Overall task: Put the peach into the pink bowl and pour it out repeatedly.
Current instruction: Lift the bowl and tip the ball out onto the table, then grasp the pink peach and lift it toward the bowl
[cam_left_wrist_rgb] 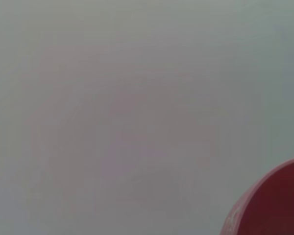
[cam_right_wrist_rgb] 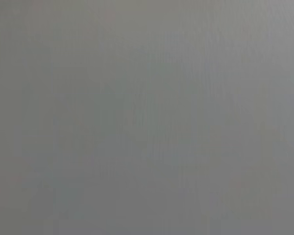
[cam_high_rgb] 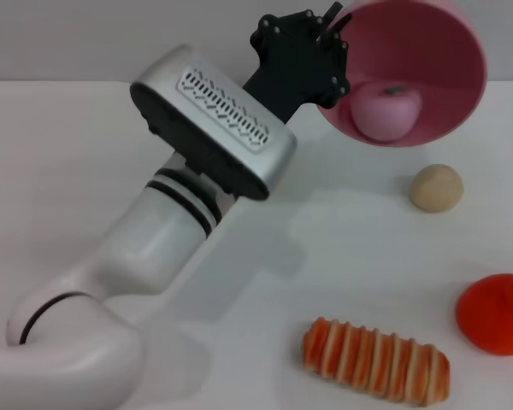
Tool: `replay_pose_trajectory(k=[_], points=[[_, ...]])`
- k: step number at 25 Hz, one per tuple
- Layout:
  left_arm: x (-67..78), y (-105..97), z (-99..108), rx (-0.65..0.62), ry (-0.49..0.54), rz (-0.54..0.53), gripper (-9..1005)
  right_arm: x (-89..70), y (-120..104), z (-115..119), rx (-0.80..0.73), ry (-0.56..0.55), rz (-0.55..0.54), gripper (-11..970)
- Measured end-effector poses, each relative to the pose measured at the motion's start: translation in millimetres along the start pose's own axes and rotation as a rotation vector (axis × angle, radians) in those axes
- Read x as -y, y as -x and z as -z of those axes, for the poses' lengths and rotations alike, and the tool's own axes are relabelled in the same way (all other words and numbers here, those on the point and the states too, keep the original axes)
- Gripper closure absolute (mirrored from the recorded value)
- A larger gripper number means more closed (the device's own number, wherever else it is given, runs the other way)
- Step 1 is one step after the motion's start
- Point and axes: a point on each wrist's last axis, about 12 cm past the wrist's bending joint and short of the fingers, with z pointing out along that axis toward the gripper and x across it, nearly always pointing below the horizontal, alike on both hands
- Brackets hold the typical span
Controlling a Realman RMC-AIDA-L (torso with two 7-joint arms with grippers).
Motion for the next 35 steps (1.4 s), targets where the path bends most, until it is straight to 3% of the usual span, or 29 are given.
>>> replay_pose_trajectory(k=[3, 11, 20, 27, 29, 35], points=[[4.6, 3.0, 10.1, 0.075, 0.011, -0.046, 945, -1.2, -0.9, -2.0, 0.0, 0.003, -0.003, 467], [4.6, 4.3, 14.5, 0.108, 0.025, -0.069, 943, -3.5, -4.4, -7.5, -0.014, 0.008, -0.009, 478], [2.3, 0.3, 5.7, 0.04, -0.013, -0.053, 942, -5.0, -6.5, -9.9, -0.016, 0.011, -0.016, 490], [-25.6, -0.9, -27.8, -0.167, -0.074, 0.058, 941, -8.9, -11.6, -10.2, -0.048, 0.03, -0.022, 499], [-46.9, 0.1, -48.5, -0.307, -0.127, 0.106, 940, -11.0, -14.9, -10.7, -0.072, 0.039, -0.029, 502], [-90.8, 2.6, -76.3, -0.526, -0.19, 0.225, 940, -26.1, -19.7, -19.9, -0.151, 0.154, -0.116, 510]])
